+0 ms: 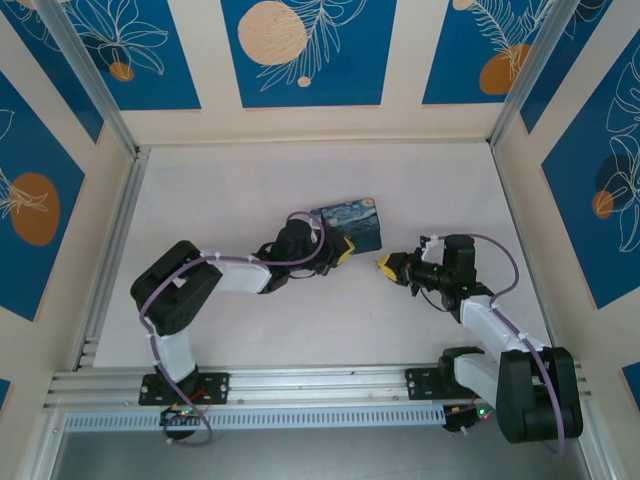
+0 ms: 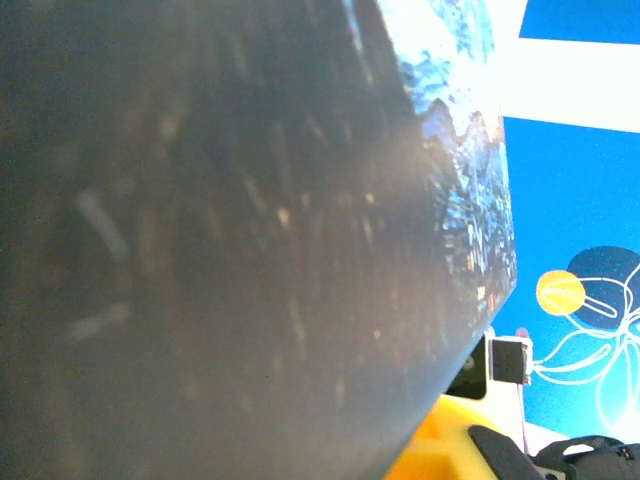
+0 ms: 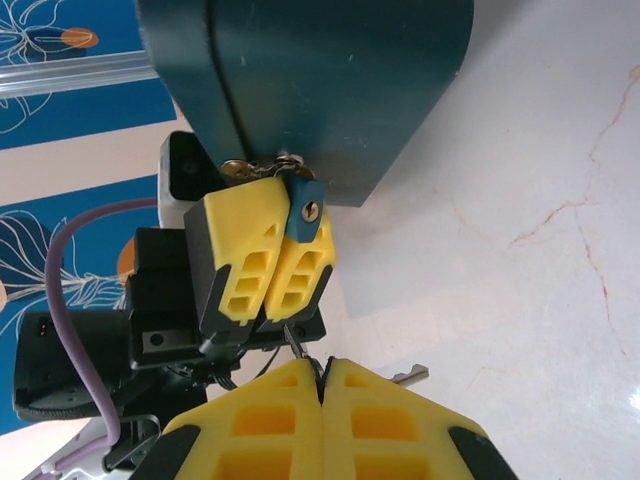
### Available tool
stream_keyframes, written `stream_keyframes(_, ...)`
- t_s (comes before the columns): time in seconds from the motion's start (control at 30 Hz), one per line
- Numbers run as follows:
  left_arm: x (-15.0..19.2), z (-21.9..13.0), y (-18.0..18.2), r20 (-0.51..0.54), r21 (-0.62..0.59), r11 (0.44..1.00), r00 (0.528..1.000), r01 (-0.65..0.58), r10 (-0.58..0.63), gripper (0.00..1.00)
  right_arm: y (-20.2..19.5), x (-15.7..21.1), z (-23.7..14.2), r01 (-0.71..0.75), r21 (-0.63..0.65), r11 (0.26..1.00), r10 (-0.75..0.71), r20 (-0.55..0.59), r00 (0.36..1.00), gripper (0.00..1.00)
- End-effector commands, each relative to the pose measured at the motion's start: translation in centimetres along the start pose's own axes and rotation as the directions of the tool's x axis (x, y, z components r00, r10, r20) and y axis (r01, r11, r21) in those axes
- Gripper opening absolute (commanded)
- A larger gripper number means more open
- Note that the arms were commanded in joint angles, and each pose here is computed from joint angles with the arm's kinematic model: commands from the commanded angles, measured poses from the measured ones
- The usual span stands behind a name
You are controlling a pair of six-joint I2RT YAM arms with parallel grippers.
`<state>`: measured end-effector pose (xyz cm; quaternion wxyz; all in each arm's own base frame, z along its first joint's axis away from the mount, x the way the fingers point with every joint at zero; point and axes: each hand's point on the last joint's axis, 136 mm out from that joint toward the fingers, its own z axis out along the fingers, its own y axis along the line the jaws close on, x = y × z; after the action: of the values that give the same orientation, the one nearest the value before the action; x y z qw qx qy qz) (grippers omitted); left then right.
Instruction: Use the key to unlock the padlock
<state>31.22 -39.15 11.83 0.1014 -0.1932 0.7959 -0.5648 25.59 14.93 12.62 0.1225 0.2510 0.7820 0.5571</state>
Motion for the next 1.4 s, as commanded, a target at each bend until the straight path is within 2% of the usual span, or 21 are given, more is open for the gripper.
stream_keyframes(0.0, 0.4, -0.6, -4.0, -0.027, 0.094, 0.993, 0.997, -0.067, 0.070, 0.00, 0.8, -0.6, 0.3, 0.000, -0.025, 1.000, 0.001, 0.010, 1.000, 0.00)
stream_keyframes(0.63, 0.1, -1.4, -7.1, 0.002, 0.159, 0.986, 0.998, -0.058, 0.059, 0.00, 1.8, -1.5, 1.9, -0.032, -0.040, 0.999, 0.034, 0.044, 0.998, 0.00)
stream_keyframes(1.37, 0.3, -1.5, -7.0, -0.001, 0.162, 0.985, 0.998, -0.059, 0.060, 0.00, 2.7, -1.7, 3.4, -0.042, -0.029, 0.999, 0.043, 0.046, 0.998, 0.00)
